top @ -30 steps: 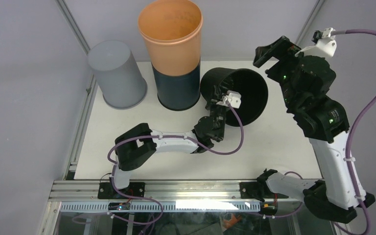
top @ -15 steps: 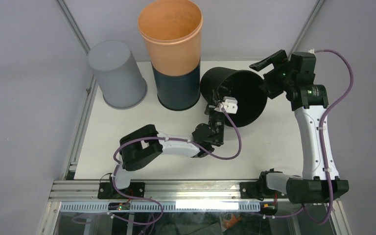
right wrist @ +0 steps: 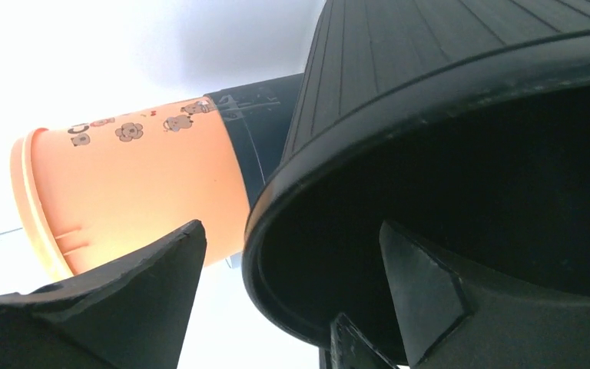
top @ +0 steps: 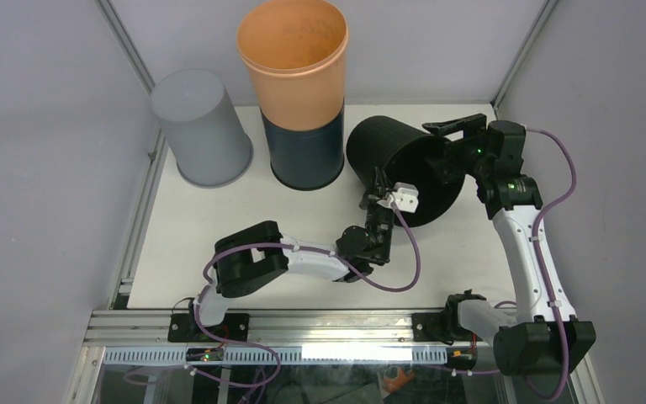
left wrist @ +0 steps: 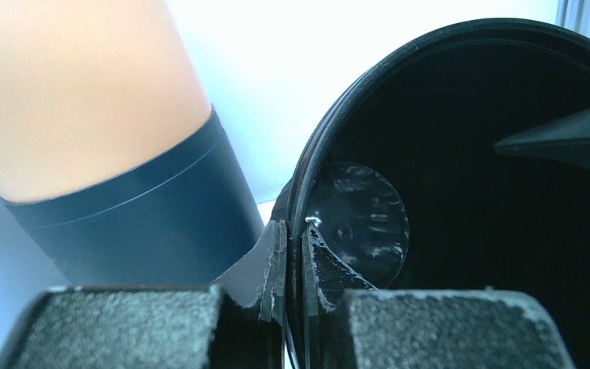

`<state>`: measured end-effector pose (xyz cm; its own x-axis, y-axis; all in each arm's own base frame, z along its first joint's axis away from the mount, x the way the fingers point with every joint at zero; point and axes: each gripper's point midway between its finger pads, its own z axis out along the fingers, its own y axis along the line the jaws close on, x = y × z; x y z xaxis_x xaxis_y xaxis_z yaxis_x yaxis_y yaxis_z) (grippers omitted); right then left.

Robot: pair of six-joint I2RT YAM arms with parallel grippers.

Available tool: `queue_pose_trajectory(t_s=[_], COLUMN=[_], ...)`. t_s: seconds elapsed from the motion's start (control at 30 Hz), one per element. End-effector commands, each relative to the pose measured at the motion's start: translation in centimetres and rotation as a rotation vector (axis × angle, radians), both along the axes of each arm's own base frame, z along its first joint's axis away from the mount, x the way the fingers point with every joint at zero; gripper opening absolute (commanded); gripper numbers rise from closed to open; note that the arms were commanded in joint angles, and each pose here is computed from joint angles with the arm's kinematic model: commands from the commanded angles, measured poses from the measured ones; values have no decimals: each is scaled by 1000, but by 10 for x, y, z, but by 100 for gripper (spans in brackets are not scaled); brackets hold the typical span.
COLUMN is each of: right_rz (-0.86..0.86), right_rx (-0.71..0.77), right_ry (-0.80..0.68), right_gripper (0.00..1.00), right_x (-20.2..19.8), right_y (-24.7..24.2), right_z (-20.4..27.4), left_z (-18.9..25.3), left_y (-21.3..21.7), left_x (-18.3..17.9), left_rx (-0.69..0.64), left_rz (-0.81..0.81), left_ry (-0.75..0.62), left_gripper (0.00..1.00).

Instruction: Turn the large container upside down

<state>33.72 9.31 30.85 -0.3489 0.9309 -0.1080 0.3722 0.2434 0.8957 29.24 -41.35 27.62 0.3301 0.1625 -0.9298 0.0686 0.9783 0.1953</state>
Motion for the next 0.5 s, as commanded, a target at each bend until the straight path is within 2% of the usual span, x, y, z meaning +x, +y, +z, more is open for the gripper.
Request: queue_pose_trajectory(t_s=[0.0, 0.07, 0.17, 0.27, 0.33, 0.4, 0.47], right_rz=[-36, -47, -42, -29, -29, -30, -41], right_rx=[50, 73, 126, 162, 178, 189, 189], right_ry=[-152, -145, -127, -95, -77, -72, -60], right_gripper=[84, 79, 63, 57, 47, 30, 1], right_x=[14, 17, 21, 22, 21, 21, 20], right_y=[1, 1, 6, 15, 19, 21, 19], right_z=[42, 39, 30, 24, 19, 15, 11], left_z=[15, 14, 11, 8, 8, 11, 14], left_y=[-1, -2, -4, -7, -9, -9, -9], left_x=[-17, -19, -23, -26, -28, -29, -30], left_rx=[-124, -123, -121, -121, -119, -129, -126], left_rz=[-24, -24, -27, -30, -31, -28, -23], left_ry=[-30, -29, -22, -17, -20, -26, -34], left_gripper=[0, 0, 0, 0, 0, 0, 0])
